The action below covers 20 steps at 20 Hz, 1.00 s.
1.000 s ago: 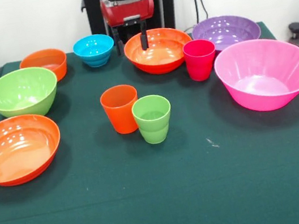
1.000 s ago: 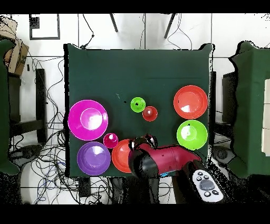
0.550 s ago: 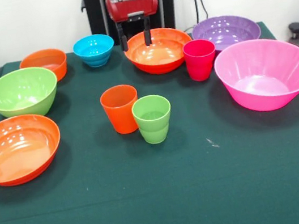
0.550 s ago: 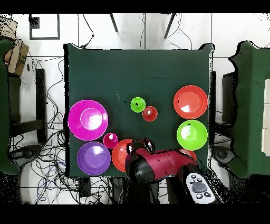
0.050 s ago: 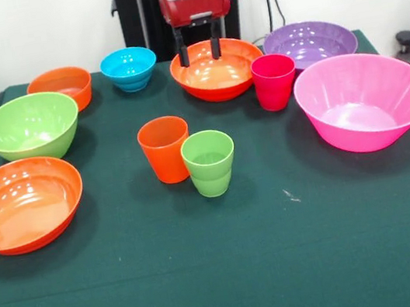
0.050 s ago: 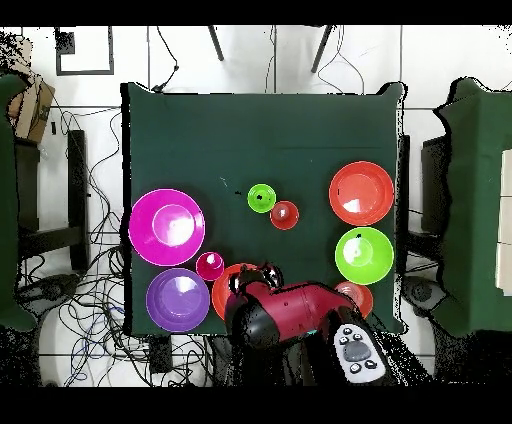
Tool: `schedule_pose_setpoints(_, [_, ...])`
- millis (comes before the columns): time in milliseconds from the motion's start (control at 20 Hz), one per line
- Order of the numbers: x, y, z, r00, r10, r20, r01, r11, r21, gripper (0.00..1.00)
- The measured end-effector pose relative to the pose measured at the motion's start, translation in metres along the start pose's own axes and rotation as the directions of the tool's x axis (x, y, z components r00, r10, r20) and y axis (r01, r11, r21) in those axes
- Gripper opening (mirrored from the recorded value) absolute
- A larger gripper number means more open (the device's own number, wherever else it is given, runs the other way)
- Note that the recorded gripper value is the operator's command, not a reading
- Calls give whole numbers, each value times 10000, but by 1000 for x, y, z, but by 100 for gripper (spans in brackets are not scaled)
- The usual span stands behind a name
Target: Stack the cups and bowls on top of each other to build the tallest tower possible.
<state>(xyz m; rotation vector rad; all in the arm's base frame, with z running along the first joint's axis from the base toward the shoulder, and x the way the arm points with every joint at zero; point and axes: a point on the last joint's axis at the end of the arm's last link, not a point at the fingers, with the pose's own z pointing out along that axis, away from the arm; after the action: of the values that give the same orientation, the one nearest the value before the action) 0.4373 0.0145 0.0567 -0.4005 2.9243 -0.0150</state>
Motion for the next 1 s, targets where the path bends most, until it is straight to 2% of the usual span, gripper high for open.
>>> schedule_pose_setpoints(200, [-5, 15, 0, 9998, -175, 12, 175, 9998, -71, 100])
schedule_pose_setpoints(550, [-12, 38, 2, 9999, -137, -41, 137, 9997, -224, 100])
schedule_pose_setpoints(1000, [-2, 60, 18, 9992, 52, -390, -76, 9981, -612, 100])
